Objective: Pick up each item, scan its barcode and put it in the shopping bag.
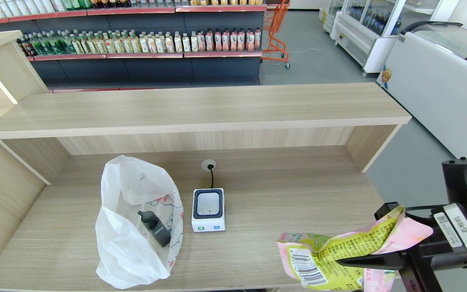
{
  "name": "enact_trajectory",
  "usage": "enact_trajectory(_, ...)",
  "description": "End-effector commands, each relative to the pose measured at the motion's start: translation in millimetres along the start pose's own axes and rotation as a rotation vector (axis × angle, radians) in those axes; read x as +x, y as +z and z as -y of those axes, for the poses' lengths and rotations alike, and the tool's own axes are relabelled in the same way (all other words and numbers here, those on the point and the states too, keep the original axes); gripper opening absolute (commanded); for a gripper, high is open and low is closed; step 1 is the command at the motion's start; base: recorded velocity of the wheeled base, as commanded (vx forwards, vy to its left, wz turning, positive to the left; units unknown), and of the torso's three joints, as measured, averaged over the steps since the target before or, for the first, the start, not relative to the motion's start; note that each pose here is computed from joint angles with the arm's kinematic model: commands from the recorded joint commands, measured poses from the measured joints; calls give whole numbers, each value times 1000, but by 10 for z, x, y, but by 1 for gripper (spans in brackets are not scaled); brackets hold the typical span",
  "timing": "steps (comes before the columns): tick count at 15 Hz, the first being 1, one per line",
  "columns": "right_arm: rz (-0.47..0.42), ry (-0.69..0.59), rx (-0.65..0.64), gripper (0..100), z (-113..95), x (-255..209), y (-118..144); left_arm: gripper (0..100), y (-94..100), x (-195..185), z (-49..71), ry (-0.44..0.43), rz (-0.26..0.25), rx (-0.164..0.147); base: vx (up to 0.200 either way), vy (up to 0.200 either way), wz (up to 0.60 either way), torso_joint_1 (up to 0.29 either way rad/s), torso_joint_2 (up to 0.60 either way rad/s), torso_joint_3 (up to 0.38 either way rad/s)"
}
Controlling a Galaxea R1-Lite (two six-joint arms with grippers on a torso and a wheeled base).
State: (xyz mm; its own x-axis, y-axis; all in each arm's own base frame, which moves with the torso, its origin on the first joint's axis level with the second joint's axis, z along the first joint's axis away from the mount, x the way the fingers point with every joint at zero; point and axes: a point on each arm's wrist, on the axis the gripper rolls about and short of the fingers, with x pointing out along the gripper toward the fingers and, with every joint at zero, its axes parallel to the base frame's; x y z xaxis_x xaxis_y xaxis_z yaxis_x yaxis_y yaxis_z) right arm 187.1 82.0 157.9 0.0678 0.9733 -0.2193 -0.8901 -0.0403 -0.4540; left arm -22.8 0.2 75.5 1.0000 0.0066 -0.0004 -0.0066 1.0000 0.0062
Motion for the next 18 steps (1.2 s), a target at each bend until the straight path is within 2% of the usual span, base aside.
enact_trajectory(1, -1, 3, 5, 0, -8, 3, -12, 100, 0, 0, 0, 0, 0, 0, 0, 0, 0, 0, 0, 0)
enact_trajectory(18, 7, 43, 22, 0, -82, 43, 39, 100, 0, 0, 0, 1, 0, 0, 0, 0, 0, 0, 0, 0)
